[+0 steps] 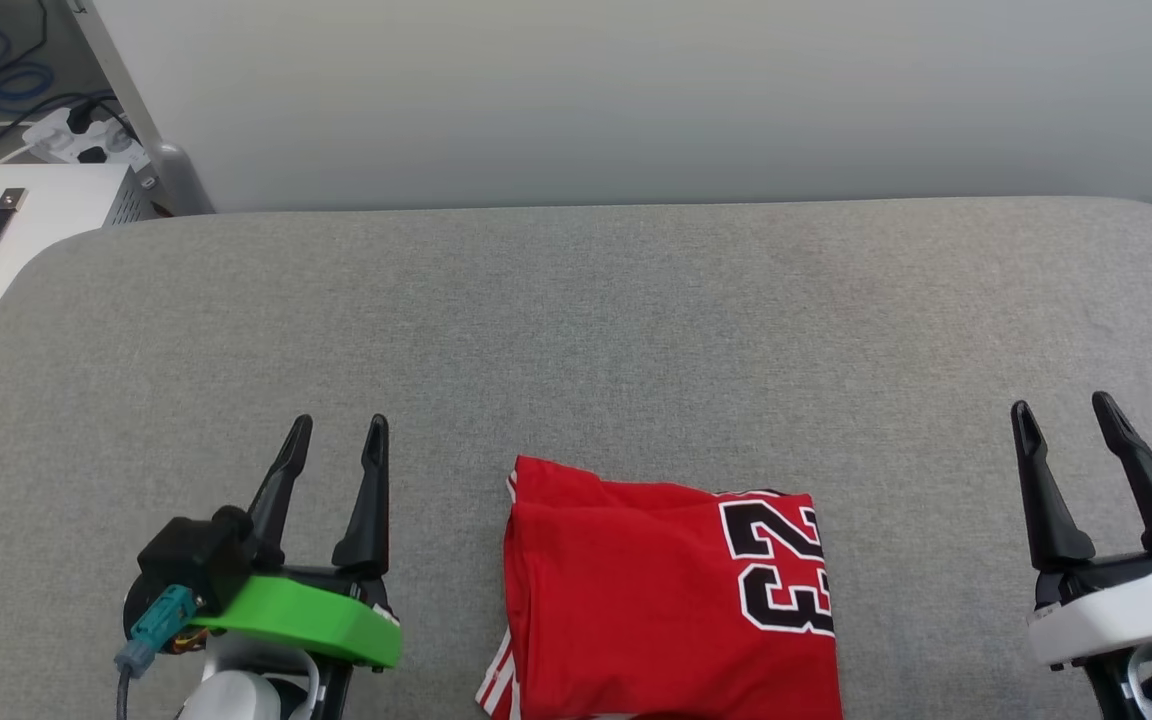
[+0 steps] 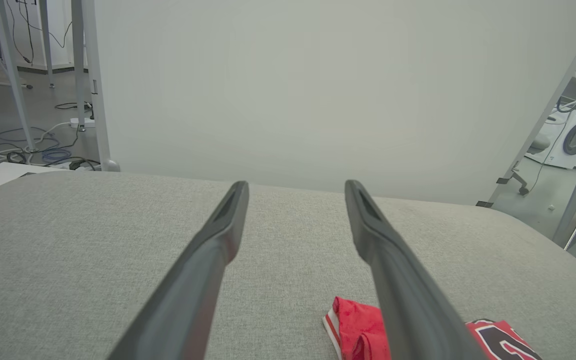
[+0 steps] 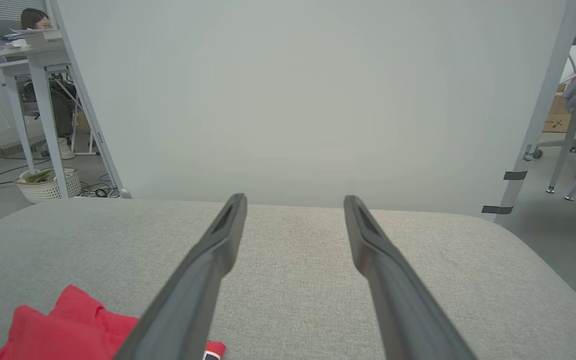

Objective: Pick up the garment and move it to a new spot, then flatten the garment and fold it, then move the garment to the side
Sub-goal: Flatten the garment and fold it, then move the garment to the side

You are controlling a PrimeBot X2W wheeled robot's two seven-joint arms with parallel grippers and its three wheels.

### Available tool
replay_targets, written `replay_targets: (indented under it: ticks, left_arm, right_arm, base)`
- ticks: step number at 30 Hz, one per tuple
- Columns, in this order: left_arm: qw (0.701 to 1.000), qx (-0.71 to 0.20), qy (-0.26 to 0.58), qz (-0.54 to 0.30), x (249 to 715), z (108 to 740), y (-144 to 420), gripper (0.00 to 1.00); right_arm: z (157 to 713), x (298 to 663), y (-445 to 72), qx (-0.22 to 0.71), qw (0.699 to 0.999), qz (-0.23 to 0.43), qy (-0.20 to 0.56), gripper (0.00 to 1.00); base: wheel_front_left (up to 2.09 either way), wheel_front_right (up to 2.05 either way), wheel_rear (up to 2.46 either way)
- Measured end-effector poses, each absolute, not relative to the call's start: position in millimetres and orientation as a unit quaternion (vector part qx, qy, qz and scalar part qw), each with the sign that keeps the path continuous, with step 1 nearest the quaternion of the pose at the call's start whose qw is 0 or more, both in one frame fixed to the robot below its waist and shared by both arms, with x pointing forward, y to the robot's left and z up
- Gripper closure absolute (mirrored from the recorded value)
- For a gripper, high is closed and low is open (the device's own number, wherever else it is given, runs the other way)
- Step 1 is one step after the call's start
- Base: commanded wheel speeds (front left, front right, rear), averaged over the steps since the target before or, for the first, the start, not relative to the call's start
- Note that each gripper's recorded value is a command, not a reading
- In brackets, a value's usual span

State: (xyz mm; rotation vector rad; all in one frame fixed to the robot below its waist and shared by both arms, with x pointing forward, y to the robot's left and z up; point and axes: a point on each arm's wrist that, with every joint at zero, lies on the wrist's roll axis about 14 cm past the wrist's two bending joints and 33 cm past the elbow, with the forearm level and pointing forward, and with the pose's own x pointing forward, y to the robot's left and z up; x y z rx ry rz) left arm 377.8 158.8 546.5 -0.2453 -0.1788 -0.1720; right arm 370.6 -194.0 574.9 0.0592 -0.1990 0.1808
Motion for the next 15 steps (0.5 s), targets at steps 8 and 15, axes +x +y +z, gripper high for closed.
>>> replay_targets:
  ticks: [8, 15]
  left_arm:
    - [0.987, -0.12, -0.078, -0.077, 369.9, 534.8, 160.9, 0.0]
    - [0.988, -0.116, -0.073, -0.072, 366.5, 530.7, 161.9, 0.0]
  right_arm:
    - [562.8, 359.0, -192.2, 0.068, 0.99, 0.064, -0.103, 0.0]
    - [551.8, 359.3, -188.5, 0.075, 0.991, 0.066, -0.092, 0.0]
  base:
    - [0.0, 0.0, 0.0]
    - [0.0, 0.0, 0.0]
